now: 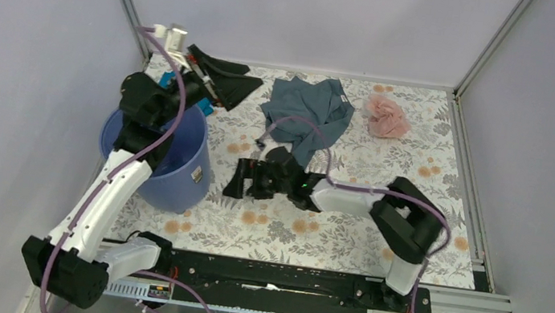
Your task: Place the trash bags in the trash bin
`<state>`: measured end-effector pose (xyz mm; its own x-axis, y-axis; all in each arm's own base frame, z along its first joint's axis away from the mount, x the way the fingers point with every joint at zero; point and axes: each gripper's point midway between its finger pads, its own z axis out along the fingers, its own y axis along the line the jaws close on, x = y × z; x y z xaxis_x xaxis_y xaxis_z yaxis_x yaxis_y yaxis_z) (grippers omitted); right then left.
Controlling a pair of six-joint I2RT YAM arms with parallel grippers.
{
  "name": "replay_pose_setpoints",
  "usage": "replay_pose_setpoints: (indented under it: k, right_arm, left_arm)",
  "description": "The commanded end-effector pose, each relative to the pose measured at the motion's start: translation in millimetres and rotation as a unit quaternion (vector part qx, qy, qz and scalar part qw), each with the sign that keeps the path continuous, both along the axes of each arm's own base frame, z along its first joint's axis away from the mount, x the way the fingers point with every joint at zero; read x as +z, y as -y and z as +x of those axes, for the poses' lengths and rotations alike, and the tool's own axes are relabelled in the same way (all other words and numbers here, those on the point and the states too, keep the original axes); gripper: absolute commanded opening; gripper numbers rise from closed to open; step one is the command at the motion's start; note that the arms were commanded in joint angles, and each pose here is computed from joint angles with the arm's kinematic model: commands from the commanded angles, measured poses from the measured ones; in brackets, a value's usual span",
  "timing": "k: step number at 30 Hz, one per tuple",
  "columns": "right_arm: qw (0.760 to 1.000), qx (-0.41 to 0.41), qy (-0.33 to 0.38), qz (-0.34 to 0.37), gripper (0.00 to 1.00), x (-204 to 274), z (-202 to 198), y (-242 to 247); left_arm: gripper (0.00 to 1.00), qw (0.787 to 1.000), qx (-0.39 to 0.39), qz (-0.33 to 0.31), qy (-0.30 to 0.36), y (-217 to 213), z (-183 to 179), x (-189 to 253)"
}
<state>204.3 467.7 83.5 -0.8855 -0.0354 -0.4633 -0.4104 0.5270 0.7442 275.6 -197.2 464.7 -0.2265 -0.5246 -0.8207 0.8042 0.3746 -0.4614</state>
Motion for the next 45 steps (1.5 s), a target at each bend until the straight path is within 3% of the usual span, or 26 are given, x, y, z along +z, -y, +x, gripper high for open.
replay_pose_setpoints:
  k: [1, 5, 11, 16, 18, 24, 31, 33, 37, 38, 41, 45]
  right_arm:
    - [0.990, -0.097, 0.062, -0.088, 1.00, 14.0, 55.0, 98.8]
    - [0.961, -0.198, 0.078, -0.179, 1.00, 12.4, 96.8, 199.3]
    - [0.869, -0.357, 0.096, -0.329, 1.00, 21.4, 156.8, 336.2]
    - [0.806, -0.449, 0.096, -0.373, 1.00, 29.7, 212.7, 409.6]
    - [0.792, -0.480, 0.089, -0.368, 1.00, 26.9, 235.2, 432.3]
    - [0.801, -0.488, 0.087, -0.337, 1.00, 20.4, 301.4, 442.5]
    - [0.797, -0.481, 0.122, -0.345, 0.99, 15.4, 343.8, 443.5]
    - [0.802, -0.473, 0.124, -0.345, 0.90, 6.4, 348.9, 441.0]
    - [0.822, -0.452, 0.123, -0.324, 0.41, 0.5, 345.3, 428.4]
    - [0.827, -0.449, 0.115, -0.318, 0.33, -3.0, 337.1, 426.1]
    - [0.845, -0.440, 0.082, -0.291, 0.19, 4.7, 301.1, 415.8]
    - [0.907, -0.377, 0.036, -0.183, 0.18, 22.7, 222.3, 371.3]
  left_arm:
    - [0.99, 0.998, 0.046, 0.034, 0.027, 30.6, 7.4, 18.8]
    - [0.99, 0.997, 0.041, 0.057, 0.014, 66.0, 16.2, 11.8]
    - [0.99, 0.990, 0.032, 0.134, -0.011, 101.7, 35.2, -24.0]
    - [0.99, 0.985, 0.033, 0.169, -0.002, 98.0, 31.3, -50.0]
    - [0.99, 0.983, 0.031, 0.179, 0.003, 97.1, 28.9, -54.3]
    - [0.99, 0.982, 0.020, 0.187, 0.005, 101.2, 19.7, -59.8]
    - [0.99, 0.981, 0.003, 0.193, 0.003, 113.1, 14.0, -67.0]
    - [0.99, 0.981, -0.001, 0.194, 0.004, 116.6, 10.9, -68.1]
    - [0.99, 0.979, -0.005, 0.205, 0.001, 124.1, 5.2, -75.5]
    - [0.99, 0.978, -0.010, 0.207, -0.002, 127.1, 2.8, -77.4]
    - [0.99, 0.978, -0.022, 0.208, -0.008, 133.7, -2.1, -81.1]
    - [0.99, 0.978, -0.041, 0.204, -0.017, 141.9, -7.4, -84.0]
